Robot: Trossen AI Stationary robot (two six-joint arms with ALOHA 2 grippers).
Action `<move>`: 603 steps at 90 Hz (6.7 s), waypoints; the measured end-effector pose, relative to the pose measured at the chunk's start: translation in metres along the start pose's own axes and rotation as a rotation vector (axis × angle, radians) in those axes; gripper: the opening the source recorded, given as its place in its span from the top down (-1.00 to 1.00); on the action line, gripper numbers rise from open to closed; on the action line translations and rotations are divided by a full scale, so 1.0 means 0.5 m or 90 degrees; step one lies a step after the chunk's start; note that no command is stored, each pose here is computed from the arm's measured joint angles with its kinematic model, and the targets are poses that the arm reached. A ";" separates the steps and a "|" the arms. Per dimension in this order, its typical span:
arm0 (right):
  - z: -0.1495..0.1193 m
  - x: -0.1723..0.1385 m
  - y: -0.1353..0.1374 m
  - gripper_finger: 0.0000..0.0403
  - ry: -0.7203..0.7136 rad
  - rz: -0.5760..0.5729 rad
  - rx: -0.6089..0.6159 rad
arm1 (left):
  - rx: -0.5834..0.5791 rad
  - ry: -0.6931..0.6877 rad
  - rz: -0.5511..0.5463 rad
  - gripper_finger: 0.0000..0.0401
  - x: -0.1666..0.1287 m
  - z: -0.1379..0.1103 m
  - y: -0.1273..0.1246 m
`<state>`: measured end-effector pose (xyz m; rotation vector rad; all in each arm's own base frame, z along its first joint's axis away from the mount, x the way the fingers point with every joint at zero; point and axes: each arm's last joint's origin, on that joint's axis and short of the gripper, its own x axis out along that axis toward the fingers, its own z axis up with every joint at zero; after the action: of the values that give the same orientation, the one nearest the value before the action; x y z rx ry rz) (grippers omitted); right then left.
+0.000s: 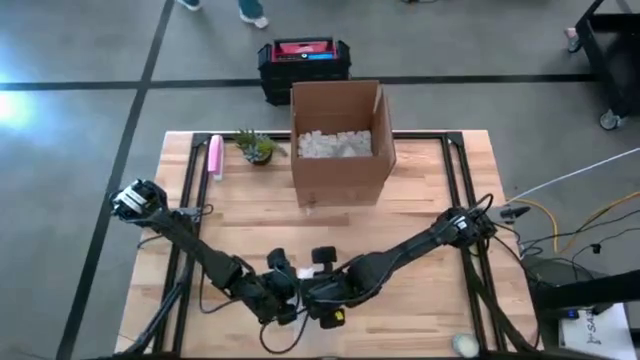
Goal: Wrap mug
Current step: Wrap the yellow mug with a bubble wrap
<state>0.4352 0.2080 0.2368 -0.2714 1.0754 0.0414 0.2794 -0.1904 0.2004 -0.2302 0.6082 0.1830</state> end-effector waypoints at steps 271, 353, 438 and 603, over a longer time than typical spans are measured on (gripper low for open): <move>-0.106 0.131 -0.017 1.00 -0.241 0.079 0.099 | 0.027 -0.049 -0.119 1.00 -0.013 -0.011 0.030; -0.099 0.012 -0.058 1.00 -0.233 0.061 0.042 | 0.029 -0.065 -0.118 1.00 -0.009 -0.001 0.035; -0.118 0.110 -0.043 1.00 -0.175 0.054 0.040 | 0.008 -0.043 -0.152 1.00 -0.050 0.045 0.041; -0.101 0.109 -0.036 1.00 -0.108 0.052 0.093 | 0.016 0.022 -0.126 1.00 -0.007 0.050 0.068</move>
<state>0.4204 0.1732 0.1704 -0.0901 0.9157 0.0568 0.2820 -0.1518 0.2169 -0.2674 0.6178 -0.0198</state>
